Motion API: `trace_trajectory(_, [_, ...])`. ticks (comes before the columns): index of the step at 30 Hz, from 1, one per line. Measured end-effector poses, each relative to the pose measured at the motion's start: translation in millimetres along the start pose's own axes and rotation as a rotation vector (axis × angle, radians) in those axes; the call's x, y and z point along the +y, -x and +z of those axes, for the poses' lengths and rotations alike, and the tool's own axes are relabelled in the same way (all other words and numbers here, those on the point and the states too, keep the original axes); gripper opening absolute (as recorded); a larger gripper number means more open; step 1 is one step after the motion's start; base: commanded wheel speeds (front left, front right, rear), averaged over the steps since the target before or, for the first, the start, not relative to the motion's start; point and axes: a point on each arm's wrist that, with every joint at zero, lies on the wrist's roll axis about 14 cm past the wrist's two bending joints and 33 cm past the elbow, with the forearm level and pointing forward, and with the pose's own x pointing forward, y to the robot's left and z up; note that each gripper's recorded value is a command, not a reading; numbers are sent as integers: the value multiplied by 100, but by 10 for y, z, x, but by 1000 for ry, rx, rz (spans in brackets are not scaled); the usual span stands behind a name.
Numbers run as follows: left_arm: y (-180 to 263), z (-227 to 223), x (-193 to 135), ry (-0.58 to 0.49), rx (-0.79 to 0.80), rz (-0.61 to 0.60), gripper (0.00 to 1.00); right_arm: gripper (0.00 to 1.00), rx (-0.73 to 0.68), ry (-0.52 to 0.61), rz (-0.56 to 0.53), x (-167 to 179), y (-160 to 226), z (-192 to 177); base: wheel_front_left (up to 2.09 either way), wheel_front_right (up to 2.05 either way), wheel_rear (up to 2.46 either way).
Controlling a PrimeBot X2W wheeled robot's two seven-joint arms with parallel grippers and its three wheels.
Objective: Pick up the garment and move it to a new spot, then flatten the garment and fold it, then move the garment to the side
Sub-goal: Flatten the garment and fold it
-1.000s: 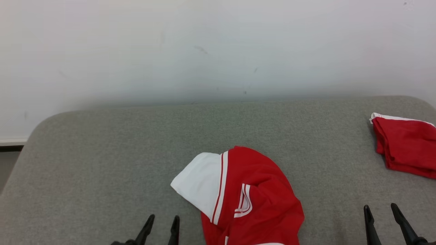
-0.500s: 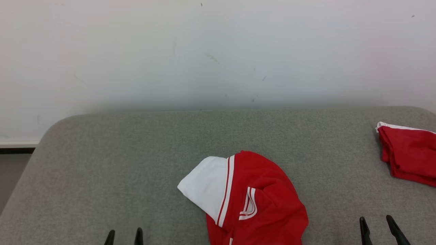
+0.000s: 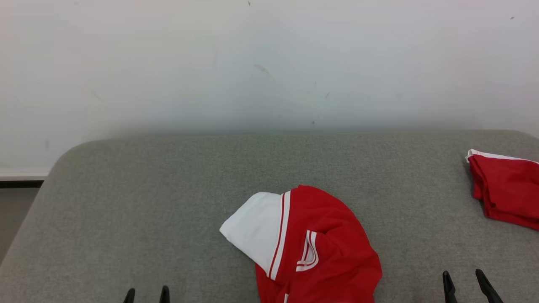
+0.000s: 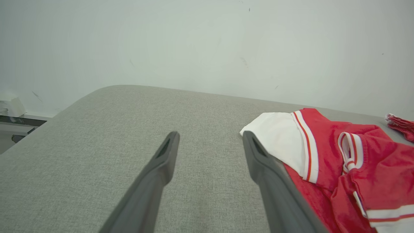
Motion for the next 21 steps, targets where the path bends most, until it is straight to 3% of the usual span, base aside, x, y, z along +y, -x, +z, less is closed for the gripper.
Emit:
trace_trajectory(10, [-42,-5,-123,16,1,-40,100,100,9,0,4,16,-4,-27,0,0,0])
trace_trajectory(21, [-372,191,-958,95,-61,-317,100,100,4,9,-22,-79,32,-3,0,0,0])
